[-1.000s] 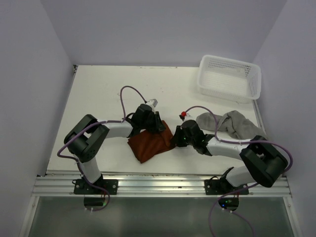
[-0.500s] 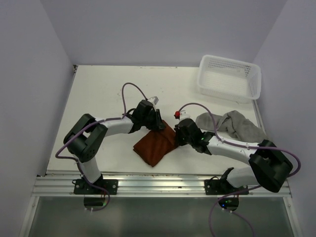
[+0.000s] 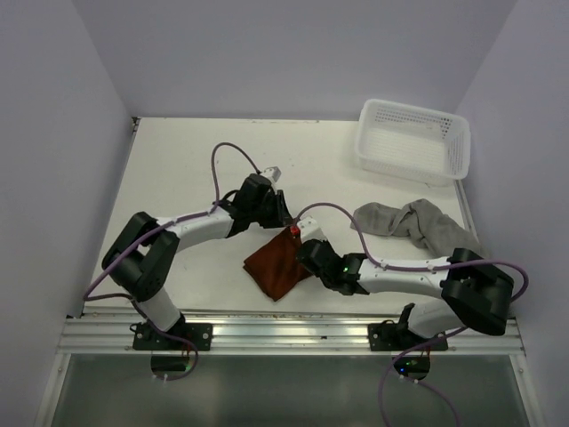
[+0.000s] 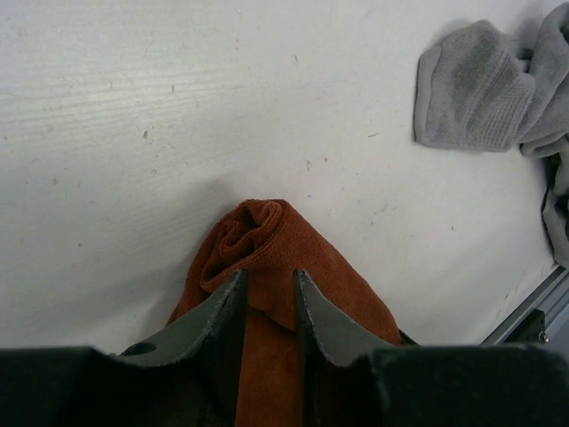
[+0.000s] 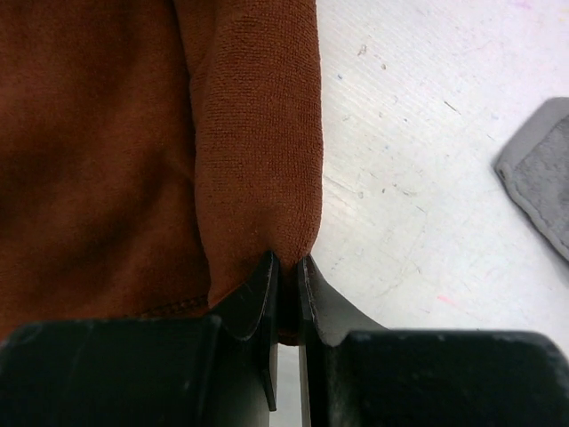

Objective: Roll the towels
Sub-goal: Roll the towel

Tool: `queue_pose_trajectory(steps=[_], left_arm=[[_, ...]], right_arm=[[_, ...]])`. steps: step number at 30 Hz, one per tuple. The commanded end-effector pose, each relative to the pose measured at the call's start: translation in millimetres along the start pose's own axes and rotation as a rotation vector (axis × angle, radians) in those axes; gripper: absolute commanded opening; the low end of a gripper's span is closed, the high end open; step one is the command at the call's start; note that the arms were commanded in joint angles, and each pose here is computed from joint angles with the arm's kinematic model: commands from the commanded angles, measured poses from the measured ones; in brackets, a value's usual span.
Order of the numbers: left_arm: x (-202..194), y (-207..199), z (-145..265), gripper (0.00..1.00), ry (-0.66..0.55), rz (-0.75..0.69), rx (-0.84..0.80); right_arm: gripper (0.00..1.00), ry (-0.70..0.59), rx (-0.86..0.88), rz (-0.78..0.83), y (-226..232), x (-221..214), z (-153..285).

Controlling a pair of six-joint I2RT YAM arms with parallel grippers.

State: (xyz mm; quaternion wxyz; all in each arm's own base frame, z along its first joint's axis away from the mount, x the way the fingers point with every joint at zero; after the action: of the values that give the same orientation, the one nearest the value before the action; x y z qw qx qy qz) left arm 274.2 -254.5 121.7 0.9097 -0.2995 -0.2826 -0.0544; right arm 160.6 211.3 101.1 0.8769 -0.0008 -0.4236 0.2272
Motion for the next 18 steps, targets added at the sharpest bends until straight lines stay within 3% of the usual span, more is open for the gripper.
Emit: queue_pose_trajectory(steps=[1,9,18], left_arm=[[16,-7,17,0.31,-0.078,-0.037,-0.012],[14,-10,30,0.31,-0.075,-0.031,-0.018],[8,-9,39,0.31,-0.081,-0.019,-0.039]], right_arm=[[0.00,-0.065,-0.134,0.056,0,13,3],[0.00,-0.122,-0.164,0.148,28,19,14],[0.00,-0.102,-0.204,0.296,58,11,12]])
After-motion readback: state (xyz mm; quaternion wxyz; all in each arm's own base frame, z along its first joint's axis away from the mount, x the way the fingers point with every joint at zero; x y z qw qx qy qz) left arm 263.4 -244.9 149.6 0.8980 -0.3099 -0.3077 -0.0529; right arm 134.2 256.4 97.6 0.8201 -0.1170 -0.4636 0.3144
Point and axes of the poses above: each gripper's point midway between its finger pads, its own z axis back along the fingers, its own y axis along the line the jaws close on, x = y × z, the point moved 8 cm from there along z, back along the fingers, and after that the axes turned 4 degrees about -z, right-handed, at the moved point
